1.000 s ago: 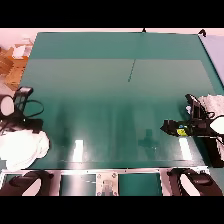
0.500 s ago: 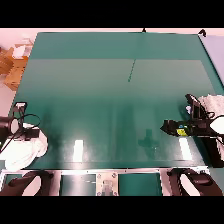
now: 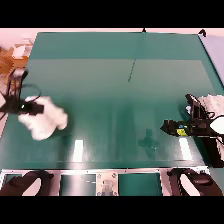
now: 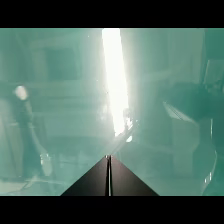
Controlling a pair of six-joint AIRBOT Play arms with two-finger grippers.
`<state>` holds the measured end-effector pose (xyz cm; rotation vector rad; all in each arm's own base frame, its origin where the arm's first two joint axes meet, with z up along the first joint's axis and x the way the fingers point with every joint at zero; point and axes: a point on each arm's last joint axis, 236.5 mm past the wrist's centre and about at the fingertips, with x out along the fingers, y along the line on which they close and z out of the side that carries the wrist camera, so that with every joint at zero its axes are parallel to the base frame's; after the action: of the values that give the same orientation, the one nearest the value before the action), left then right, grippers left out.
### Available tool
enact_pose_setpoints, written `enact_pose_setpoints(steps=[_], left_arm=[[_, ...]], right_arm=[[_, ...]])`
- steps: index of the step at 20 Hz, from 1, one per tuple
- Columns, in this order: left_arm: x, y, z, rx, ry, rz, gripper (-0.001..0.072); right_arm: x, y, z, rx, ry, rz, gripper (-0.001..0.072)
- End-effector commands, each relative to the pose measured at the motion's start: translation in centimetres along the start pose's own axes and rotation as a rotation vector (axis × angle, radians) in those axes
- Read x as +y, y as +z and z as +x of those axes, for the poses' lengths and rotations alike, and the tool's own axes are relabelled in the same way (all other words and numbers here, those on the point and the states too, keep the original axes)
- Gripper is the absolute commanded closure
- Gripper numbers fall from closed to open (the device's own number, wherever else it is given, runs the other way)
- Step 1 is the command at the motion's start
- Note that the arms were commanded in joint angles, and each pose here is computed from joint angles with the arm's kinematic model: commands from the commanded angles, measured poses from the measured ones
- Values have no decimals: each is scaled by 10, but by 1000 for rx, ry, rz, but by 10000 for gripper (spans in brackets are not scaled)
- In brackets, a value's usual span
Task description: Fold the shirts.
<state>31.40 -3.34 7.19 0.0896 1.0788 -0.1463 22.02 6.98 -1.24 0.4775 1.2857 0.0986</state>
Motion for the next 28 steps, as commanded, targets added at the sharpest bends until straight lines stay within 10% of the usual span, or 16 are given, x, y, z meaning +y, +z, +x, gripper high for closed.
enact_pose_setpoints(steps=[1, 7, 8, 9, 10, 16, 19, 28], left_arm=[[-125, 67, -56, -233, -291, 181, 682], [-286, 63, 27, -197, -565, 283, 679], [-302, 56, 47, -170, -588, 274, 537], [-312, 50, 66, -134, -602, 240, 148], [-313, 44, 79, -90, -601, 219, -13], [-208, 48, 64, 139, -492, 176, -13], [-170, -17, 67, 416, -476, 123, -13], [-235, -76, 141, 312, -639, -212, -13]], right_arm=[[0, 0, 0, 1, 0, -1, 694], [0, 0, 0, 1, 1, 0, 694], [0, 0, 0, 1, 1, 0, 694], [0, 0, 0, 1, 0, -1, 694], [0, 0, 0, 1, 1, 0, 694], [0, 3, 0, -14, 2, 0, 693], [0, 21, 4, -73, 4, 8, 448], [-10, 82, 74, 4, 94, 111, 302]])
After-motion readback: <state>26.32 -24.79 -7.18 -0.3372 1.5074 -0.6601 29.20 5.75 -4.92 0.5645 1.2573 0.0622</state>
